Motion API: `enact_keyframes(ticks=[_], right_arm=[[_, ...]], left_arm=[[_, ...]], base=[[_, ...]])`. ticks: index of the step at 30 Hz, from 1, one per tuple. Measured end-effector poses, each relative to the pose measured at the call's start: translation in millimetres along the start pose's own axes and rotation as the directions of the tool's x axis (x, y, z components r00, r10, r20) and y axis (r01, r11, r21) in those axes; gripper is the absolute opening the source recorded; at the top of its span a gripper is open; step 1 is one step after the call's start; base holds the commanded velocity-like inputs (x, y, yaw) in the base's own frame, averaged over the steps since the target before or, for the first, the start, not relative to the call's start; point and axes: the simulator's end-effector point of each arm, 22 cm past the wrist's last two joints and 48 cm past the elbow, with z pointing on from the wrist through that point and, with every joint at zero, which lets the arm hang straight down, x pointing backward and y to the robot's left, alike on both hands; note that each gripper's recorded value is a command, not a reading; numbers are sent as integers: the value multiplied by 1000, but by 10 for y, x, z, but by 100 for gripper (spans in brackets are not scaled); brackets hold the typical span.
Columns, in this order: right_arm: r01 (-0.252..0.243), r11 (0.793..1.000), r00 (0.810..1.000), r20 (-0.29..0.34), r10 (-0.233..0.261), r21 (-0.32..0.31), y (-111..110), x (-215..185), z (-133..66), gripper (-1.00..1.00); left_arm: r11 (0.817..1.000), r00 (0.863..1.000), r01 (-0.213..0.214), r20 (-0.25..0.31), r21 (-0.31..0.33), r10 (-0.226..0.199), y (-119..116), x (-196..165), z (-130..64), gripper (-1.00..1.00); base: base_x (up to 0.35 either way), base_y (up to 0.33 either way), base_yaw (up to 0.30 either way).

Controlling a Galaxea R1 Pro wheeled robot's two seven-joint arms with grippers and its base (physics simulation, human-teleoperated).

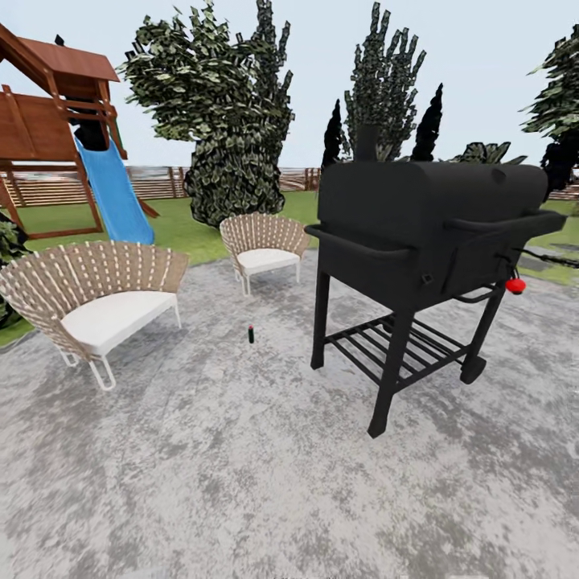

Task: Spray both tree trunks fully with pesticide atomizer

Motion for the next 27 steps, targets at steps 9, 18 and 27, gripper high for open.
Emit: enact_keyframes(ticks=[9,18,27], right_arm=[[0,1000,1000,-8,0,-1,30,180,108,100],[1,1000,1000,-15,-1,-2,51,362,216,100],[1,1000,1000,-23,-1,-2,76,553,324,100]], left_arm=[[1000,1000,-1,-7,-1,1,0,159,137,100],[1000,1000,-2,-15,0,2,-10,325,276,100],[1000,1000,-4,-23,-1,4,-10,494,416,100]], base=[[0,0,-277],[0,0,-273],[0,0,-265]])
